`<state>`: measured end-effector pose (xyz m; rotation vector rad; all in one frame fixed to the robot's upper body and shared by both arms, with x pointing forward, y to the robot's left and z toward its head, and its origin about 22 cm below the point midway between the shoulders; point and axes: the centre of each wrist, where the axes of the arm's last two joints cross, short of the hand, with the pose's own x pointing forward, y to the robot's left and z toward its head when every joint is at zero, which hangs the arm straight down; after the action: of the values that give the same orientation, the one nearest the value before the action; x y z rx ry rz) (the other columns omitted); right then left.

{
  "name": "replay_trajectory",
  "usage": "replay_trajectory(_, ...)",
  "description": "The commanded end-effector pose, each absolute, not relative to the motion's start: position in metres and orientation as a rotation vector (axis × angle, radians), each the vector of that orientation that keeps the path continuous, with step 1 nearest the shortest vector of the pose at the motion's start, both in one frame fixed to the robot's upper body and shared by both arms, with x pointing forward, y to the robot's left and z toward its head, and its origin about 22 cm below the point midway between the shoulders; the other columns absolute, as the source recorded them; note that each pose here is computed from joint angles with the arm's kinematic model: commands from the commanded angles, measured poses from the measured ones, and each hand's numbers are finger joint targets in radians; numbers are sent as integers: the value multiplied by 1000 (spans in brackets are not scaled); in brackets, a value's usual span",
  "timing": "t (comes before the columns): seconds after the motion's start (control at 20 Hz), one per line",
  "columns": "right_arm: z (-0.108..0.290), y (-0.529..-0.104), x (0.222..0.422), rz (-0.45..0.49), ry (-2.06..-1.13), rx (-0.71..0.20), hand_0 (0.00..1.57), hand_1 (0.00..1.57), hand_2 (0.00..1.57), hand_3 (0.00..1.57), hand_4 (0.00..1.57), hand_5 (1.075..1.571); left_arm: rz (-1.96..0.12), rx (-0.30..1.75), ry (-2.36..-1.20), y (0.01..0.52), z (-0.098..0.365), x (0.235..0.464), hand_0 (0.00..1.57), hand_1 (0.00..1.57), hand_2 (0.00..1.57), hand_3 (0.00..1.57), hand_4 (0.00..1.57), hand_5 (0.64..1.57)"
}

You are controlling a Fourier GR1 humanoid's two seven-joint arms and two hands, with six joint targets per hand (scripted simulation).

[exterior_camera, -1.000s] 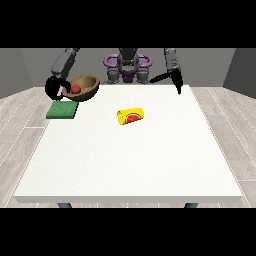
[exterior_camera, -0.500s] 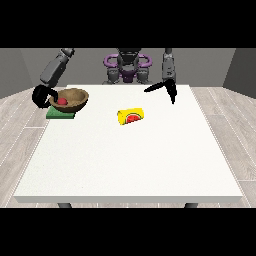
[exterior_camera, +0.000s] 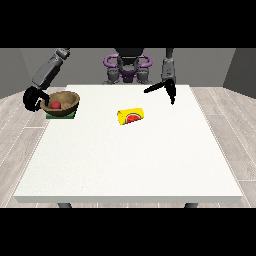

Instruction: Pick the cup and pour the ball into the bowl, then pick the bowl and place it on the pad

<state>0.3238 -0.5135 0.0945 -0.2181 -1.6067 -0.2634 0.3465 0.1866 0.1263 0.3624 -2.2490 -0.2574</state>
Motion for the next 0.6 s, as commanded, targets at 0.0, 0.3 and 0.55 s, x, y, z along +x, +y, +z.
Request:
replay_trajectory(0.0, 99, -526, 314, -207, -1642, -246, 1571, 1571, 1571, 199, 1036, 1570, -244, 374, -2257, 188, 129, 335, 0, 0, 0, 0, 0, 1564)
replay_trajectory(0.3, 117, -526, 326, -364, -1587, -156, 1571, 1571, 1571, 0, 781, 1569, -243, 340, -2254, 183, 143, 327, 0, 0, 0, 0, 0, 1566)
replay_trajectory(0.55, 101, -522, 323, -324, -1535, -171, 1571, 1571, 1571, 815, 735, 1571, -269, 324, -2218, 198, 135, 326, 0, 0, 0, 0, 0, 1566)
